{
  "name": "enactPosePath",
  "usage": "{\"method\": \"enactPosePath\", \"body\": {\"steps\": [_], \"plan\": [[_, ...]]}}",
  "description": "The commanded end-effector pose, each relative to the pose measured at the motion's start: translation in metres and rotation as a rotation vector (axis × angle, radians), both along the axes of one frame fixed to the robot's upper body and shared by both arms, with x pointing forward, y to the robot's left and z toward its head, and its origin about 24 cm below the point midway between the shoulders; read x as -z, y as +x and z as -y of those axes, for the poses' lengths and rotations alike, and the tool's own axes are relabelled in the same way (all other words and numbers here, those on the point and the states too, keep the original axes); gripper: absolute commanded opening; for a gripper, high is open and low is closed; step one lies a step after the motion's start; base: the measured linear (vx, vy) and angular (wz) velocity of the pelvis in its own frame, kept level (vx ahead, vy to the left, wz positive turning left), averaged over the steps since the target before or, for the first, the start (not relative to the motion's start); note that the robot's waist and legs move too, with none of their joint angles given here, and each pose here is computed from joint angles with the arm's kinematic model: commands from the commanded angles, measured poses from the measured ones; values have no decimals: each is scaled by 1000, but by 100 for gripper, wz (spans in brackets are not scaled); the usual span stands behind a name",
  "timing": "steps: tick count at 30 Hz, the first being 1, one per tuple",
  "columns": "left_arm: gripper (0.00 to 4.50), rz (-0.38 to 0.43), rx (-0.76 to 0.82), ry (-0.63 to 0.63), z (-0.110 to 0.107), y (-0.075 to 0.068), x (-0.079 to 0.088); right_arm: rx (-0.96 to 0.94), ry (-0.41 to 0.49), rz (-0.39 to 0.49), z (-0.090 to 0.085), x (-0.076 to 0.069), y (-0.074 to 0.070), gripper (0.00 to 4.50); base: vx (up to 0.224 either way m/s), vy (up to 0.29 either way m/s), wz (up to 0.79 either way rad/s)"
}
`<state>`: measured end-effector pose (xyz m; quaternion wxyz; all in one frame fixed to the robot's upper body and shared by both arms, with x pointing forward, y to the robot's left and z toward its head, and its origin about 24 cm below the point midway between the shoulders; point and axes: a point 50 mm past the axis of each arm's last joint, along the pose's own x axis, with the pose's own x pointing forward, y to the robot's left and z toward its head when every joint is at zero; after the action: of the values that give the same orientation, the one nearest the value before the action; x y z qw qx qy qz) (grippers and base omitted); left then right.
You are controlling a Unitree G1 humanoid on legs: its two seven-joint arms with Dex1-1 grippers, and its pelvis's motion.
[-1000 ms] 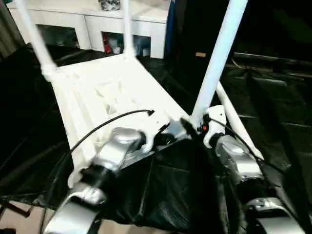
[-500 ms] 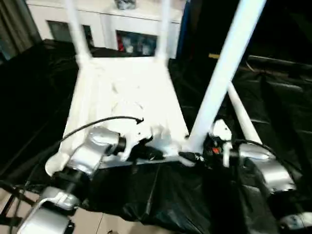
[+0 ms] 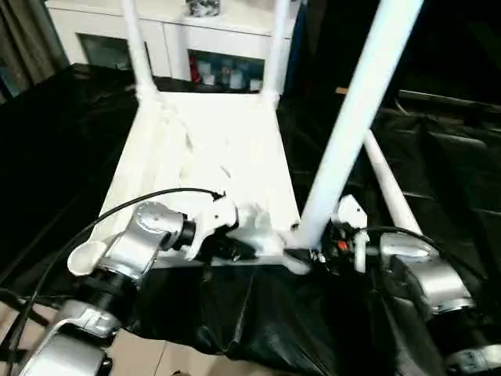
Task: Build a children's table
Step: Rotate leg to tighten
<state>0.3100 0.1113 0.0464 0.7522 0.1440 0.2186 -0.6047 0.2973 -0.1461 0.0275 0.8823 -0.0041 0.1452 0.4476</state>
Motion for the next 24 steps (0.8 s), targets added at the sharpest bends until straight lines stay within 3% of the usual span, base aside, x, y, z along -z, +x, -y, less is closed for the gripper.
{"method": "enactPosePath", "body": {"steps": [1,4,7,12,13,15,18,20,24], "plan": [[0,-18,39,-30,28,-5,4,16,-27,-19,-18,8,2,266,0,0,0],[0,-16,-58,-54,62,0,5,300,2,-54,-36,16,23,266,0,0,0],[0,-14,-105,-65,79,2,4,368,10,-68,-52,17,29,266,0,0,0],[0,0,-122,-64,89,3,2,376,-10,-39,-65,15,31,266,0,0,0],[0,4,-124,-62,89,3,2,380,-4,-25,-67,13,32,301,0,0,0],[0,7,-122,-59,86,4,2,380,-7,-2,-64,12,33,339,0,0,0],[0,16,-106,-46,75,3,4,369,-3,44,-49,7,37,346,0,0,0],[0,15,-82,-34,67,2,6,334,7,69,-40,4,37,374,0,0,0],[0,8,-54,-25,57,-1,8,252,3,99,-32,0,33,402,0,0,0]]}}
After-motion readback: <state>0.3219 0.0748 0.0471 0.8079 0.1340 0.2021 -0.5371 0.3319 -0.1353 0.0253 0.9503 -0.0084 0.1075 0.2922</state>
